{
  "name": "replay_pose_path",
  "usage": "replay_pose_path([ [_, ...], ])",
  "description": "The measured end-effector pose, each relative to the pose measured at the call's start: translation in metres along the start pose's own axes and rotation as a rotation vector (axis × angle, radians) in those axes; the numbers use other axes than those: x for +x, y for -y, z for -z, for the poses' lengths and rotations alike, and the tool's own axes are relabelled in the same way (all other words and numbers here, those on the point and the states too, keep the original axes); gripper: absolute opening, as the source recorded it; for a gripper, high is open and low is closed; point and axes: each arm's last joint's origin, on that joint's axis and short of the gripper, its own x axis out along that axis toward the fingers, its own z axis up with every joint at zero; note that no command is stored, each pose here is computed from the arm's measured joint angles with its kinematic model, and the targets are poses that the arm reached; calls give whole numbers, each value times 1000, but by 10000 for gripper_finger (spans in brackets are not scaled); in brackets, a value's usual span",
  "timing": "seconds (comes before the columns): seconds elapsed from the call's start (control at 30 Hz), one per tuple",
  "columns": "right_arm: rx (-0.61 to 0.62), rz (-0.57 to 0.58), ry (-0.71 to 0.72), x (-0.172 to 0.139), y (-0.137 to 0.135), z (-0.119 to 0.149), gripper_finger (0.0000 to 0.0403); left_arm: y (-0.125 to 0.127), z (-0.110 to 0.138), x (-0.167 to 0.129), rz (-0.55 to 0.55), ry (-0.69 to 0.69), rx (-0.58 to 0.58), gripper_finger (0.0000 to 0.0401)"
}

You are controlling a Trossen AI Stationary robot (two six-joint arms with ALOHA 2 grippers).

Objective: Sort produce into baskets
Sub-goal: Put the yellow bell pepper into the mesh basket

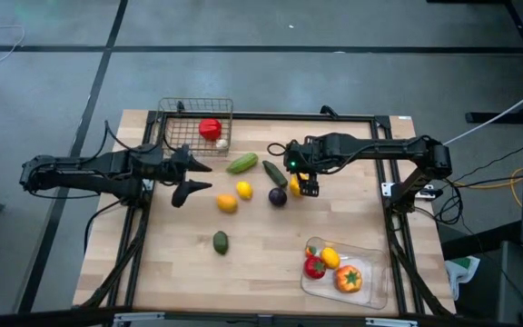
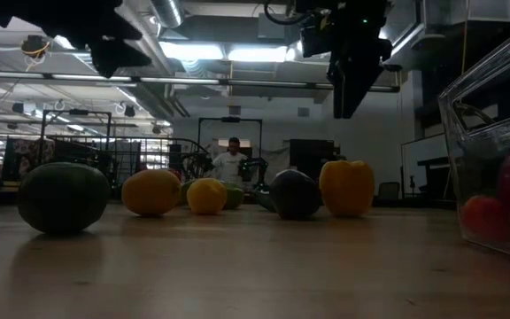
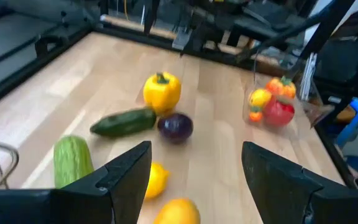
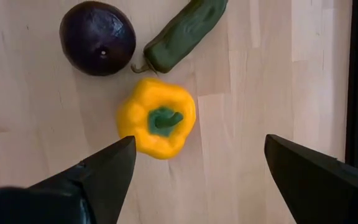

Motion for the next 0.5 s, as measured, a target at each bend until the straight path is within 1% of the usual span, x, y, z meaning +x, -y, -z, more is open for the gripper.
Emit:
replay_pose_path([
  [0.13,1,0,7,0,0,-1,351,-1,5,0,-12,-57,-4,247],
  [0.37,12,1,59,0,0,-6,351,-3,16,-1,-34,-166,-5,247],
  [0.5,32,6,56,1,7,-5,351,-4,22,-3,-47,-226,-8,247],
])
